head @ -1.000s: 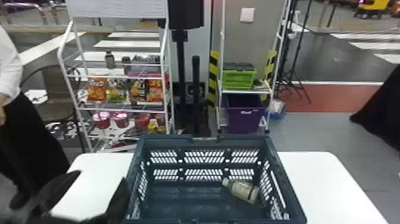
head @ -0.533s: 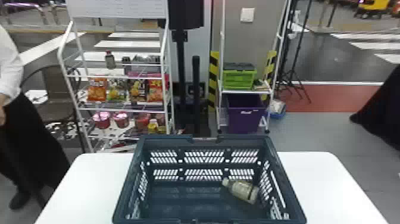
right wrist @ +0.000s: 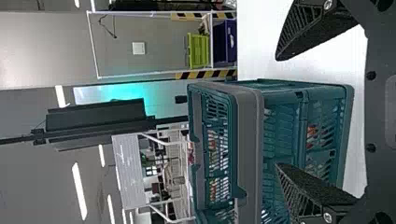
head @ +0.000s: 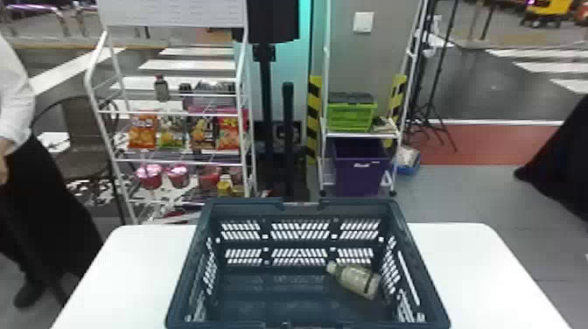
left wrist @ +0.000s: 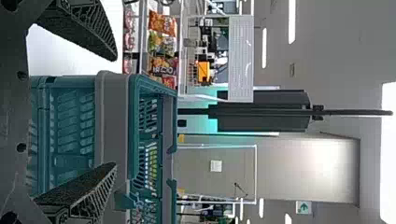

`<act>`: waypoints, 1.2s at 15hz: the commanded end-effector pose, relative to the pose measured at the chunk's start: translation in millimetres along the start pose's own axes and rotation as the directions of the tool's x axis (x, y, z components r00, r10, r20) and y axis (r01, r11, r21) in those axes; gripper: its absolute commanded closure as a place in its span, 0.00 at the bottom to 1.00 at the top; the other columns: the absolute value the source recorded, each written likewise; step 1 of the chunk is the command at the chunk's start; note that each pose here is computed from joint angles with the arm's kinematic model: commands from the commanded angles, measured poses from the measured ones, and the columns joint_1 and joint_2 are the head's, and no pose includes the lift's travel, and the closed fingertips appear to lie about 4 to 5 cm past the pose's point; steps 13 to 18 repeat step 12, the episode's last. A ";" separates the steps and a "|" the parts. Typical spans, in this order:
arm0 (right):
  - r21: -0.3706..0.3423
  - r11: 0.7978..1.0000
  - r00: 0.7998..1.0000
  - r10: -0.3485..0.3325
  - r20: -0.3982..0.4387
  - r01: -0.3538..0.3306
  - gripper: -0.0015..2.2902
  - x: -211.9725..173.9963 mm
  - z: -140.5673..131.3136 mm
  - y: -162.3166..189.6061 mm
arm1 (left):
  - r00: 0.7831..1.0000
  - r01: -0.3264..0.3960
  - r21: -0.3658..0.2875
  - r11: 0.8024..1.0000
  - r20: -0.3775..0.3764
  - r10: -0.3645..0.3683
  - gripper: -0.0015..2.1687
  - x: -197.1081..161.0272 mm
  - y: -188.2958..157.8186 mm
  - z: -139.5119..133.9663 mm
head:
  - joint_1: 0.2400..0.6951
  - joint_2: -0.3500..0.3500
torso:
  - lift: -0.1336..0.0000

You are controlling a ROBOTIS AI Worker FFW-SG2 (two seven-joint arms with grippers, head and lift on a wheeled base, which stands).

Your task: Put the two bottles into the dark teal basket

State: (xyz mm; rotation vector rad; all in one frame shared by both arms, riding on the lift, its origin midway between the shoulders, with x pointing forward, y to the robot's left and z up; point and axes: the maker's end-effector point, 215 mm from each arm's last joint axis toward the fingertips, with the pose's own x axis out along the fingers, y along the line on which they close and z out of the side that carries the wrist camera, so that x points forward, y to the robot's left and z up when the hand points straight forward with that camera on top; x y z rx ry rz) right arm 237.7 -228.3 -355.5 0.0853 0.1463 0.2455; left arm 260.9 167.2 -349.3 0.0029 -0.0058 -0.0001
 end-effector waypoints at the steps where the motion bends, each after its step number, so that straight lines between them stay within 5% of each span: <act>1: -0.015 1.000 1.000 0.001 0.013 -0.001 0.03 1.2 0.6 -0.1 | 1.000 0.001 0.005 1.000 -0.022 -0.001 0.03 -0.7 -1.8 -14.0 | 0.57 0.50 | 1.00; 4: -0.031 0.999 0.999 0.012 0.032 -0.011 0.03 4.9 -0.7 4.0 | 0.999 -0.002 0.016 1.000 -0.038 0.003 0.03 -5.3 0.5 -28.5 | 0.57 0.50 | 1.00; 5: -0.061 0.998 0.995 0.019 0.101 -0.013 0.04 6.2 8.9 3.2 | 0.999 0.012 0.009 1.000 0.046 -0.012 0.03 -6.4 -2.3 -17.3 | 0.57 0.50 | 1.00; 6: -0.031 0.999 1.000 0.031 0.000 -0.031 0.04 16.9 -16.1 7.2 | 1.000 0.000 0.001 1.000 0.024 0.000 0.03 -2.0 3.2 -24.7 | 0.57 0.50 | 1.00; 8: -0.087 0.995 0.998 0.059 0.024 -0.057 0.04 8.9 1.7 21.6 | 0.997 0.019 0.013 1.000 0.068 -0.020 0.03 -11.4 -2.6 -6.4 | 0.57 0.50 | 1.00; 18: -0.053 0.997 0.998 0.054 0.038 -0.052 0.04 11.6 1.9 21.8 | 0.998 -0.011 -0.003 1.000 0.062 0.011 0.03 -20.3 0.5 -12.3 | 0.57 0.50 | 1.00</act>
